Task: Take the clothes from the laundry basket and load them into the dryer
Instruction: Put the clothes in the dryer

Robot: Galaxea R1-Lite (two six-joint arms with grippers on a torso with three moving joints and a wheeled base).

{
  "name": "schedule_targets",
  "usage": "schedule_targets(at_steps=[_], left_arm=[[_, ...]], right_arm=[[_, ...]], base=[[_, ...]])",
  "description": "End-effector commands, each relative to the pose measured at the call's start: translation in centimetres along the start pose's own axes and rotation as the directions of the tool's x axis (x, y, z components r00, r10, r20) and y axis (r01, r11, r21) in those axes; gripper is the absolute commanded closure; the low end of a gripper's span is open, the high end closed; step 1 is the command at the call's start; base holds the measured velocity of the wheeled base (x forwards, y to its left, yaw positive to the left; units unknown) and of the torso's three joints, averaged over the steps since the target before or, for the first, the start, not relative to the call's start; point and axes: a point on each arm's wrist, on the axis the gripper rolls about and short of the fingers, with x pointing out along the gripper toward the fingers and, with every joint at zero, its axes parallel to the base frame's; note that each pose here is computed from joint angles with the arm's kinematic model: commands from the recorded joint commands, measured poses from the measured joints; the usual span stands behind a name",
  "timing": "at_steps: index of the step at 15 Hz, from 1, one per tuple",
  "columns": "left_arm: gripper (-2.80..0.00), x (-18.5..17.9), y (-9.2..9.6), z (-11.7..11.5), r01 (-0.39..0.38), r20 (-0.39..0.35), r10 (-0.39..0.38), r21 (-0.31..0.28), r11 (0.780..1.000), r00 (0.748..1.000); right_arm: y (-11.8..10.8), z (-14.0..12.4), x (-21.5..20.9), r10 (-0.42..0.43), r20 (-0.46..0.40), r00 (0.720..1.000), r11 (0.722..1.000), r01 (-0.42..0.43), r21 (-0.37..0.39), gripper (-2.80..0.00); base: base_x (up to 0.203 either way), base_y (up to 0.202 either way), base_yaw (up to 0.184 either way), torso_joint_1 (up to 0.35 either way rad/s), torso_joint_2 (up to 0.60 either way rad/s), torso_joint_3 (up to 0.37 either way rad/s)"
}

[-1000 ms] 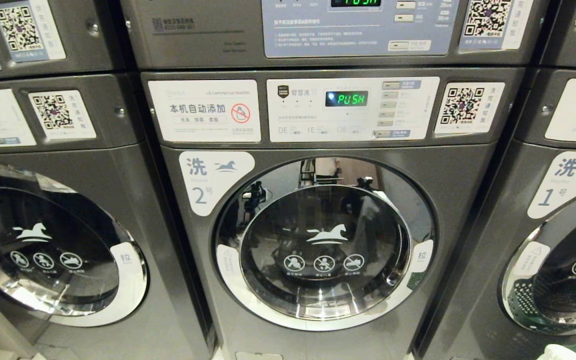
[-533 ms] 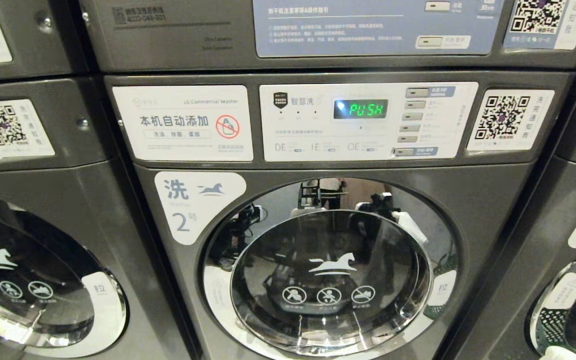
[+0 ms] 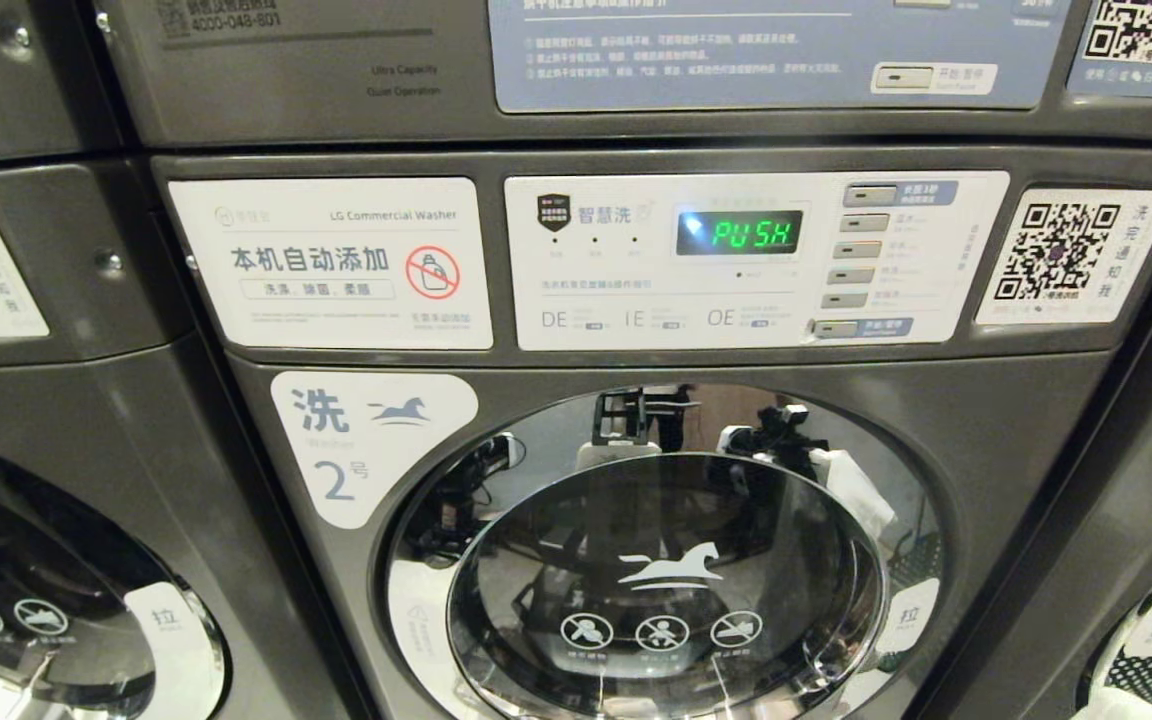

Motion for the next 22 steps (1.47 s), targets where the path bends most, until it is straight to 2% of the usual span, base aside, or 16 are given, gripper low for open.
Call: schedule_targets(at_steps=[1,4,17,22], left_arm=[[0.0,0.0,0.0,0.0,-0.001,0.0,0.001,0.0,1.0,1.0],[0.0,0.0,0.0,0.0,-0.001,0.0,0.001,-0.002,1.0,1.0],[0.0,0.0,0.0,0.0,0.002,0.0,-0.002,0.004,1.0,1.0],[0.0,0.0,-0.01,0.0,0.0,0.0,0.0,0.004,1.0,1.0]], right_arm=[[0.0,0.01,0.01,0.0,-0.001,1.0,1.0,0.0,-0.001,0.0],[0.0,0.01,0.01,0.0,-0.001,1.0,1.0,0.0,0.001,0.0],[0.0,0.01,0.01,0.0,0.0,1.0,1.0,0.0,-0.001,0.0],[0.0,0.01,0.01,0.0,0.0,1.0,1.0,0.0,-0.001,0.0]], base=[[0.0,0.0,0.0,0.0,0.0,0.0],[0.002,0.088,0.0,0.002,0.0,0.002],[0.0,0.191,-0.001,0.003,0.0,0.001],[0.0,0.018,-0.001,0.0,0.0,0.0]])
